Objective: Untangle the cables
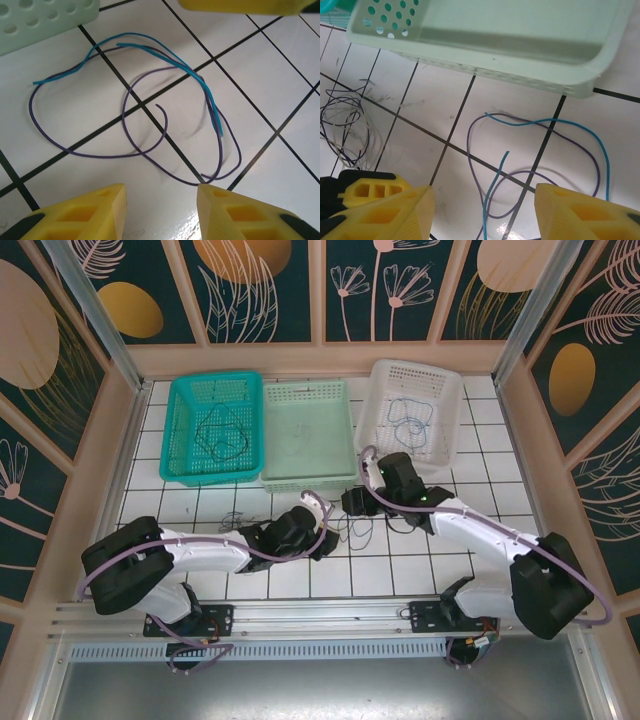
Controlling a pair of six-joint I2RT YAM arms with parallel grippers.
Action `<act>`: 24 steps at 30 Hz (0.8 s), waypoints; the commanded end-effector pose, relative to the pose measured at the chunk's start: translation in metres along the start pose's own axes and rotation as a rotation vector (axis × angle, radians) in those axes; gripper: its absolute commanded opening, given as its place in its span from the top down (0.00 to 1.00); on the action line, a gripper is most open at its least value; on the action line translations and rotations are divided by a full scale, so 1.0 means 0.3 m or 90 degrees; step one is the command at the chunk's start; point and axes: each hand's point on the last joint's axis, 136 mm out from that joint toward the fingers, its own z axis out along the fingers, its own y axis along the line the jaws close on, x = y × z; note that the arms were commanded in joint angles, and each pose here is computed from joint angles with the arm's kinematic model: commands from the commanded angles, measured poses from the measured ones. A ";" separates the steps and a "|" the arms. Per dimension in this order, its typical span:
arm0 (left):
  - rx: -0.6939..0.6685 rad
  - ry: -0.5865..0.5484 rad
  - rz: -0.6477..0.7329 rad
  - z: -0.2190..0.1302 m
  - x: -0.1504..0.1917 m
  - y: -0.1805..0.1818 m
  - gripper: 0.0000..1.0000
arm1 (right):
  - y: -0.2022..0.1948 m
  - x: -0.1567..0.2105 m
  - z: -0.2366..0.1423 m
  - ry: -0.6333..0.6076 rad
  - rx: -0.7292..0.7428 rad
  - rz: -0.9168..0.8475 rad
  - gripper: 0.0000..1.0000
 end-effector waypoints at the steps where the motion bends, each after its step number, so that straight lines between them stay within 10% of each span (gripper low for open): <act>1: 0.006 0.005 0.009 0.006 0.026 0.000 0.58 | 0.025 0.014 0.018 0.030 -0.015 -0.023 0.47; 15: -0.021 -0.021 0.005 -0.029 0.017 0.036 0.56 | 0.021 0.092 0.073 0.111 -0.006 -0.035 0.57; 24: 0.002 -0.021 0.010 -0.009 -0.003 0.002 0.56 | 0.024 0.066 0.070 0.086 -0.001 -0.033 0.87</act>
